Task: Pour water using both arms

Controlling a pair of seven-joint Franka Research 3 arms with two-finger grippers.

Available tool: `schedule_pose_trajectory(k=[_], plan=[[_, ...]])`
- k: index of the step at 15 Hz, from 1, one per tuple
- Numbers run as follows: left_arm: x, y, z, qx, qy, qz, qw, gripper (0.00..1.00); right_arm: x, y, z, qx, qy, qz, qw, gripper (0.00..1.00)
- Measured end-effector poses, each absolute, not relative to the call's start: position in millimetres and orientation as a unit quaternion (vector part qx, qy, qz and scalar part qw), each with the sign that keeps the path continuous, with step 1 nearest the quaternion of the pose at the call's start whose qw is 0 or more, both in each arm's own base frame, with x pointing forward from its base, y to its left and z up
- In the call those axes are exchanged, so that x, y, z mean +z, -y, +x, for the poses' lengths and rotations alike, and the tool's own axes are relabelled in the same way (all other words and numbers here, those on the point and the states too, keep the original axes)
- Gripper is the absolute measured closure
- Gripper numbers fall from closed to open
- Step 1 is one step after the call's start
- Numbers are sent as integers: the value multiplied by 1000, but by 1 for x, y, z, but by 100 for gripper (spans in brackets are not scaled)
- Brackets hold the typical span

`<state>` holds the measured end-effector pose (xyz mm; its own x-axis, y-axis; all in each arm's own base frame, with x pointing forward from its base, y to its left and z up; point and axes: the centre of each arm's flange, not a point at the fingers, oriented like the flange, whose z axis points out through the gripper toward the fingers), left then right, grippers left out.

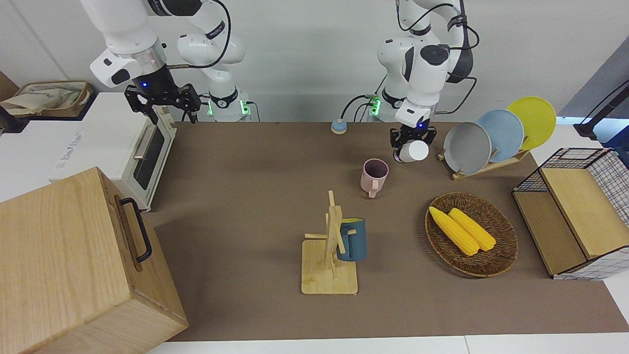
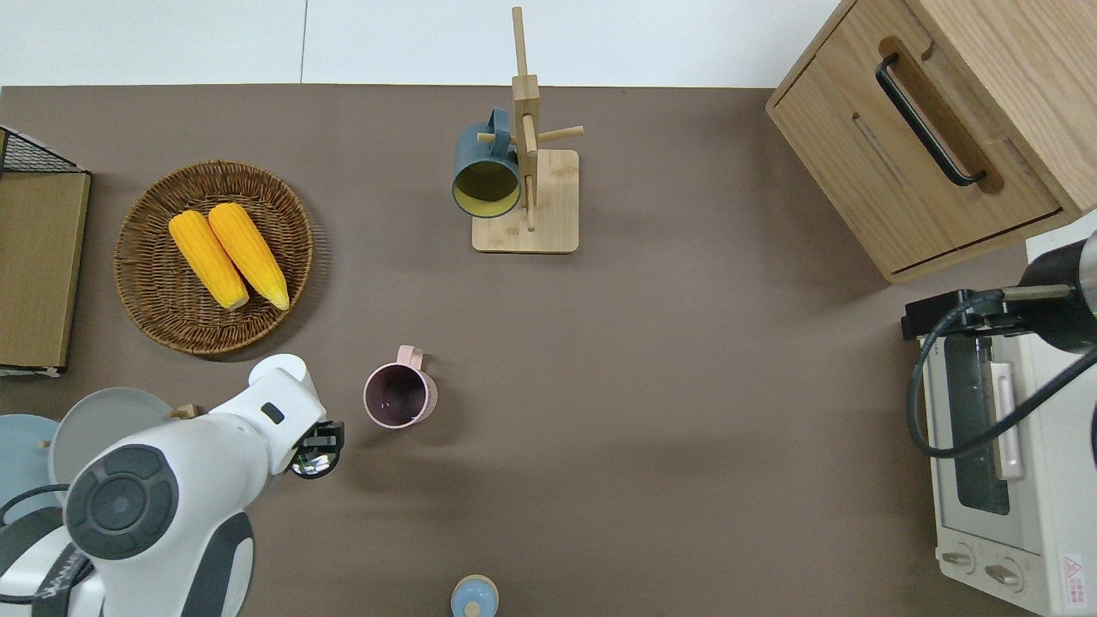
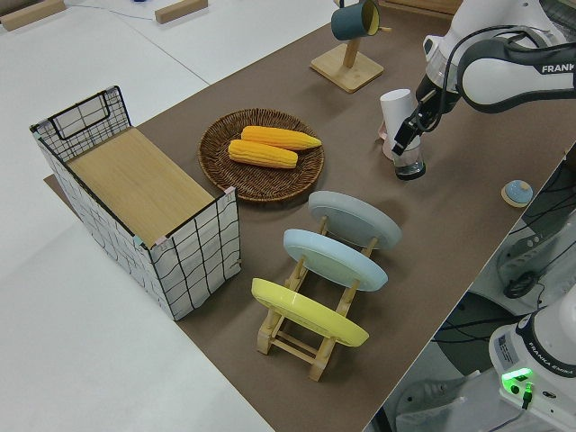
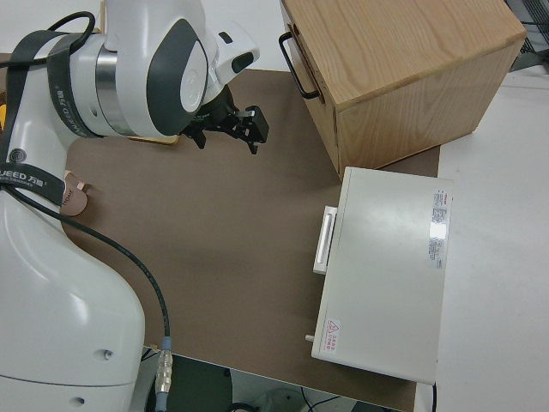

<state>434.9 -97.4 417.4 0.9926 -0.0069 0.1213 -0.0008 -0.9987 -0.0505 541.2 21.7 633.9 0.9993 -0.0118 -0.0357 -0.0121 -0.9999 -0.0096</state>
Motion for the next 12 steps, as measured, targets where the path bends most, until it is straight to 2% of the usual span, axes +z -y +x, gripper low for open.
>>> schedule_pose_trajectory(k=[4,8,12], plan=[[457,54,462,-109,40,-993,35,36,634,-22,541,18,-6,-1000,5,0],[492,28,483,-143,57,-987,48,36,634,-22,541,18,-6,-1000,5,0],[521,22,497,-133,64,-988,49,36,634,-22,541,18,-6,-1000,5,0]])
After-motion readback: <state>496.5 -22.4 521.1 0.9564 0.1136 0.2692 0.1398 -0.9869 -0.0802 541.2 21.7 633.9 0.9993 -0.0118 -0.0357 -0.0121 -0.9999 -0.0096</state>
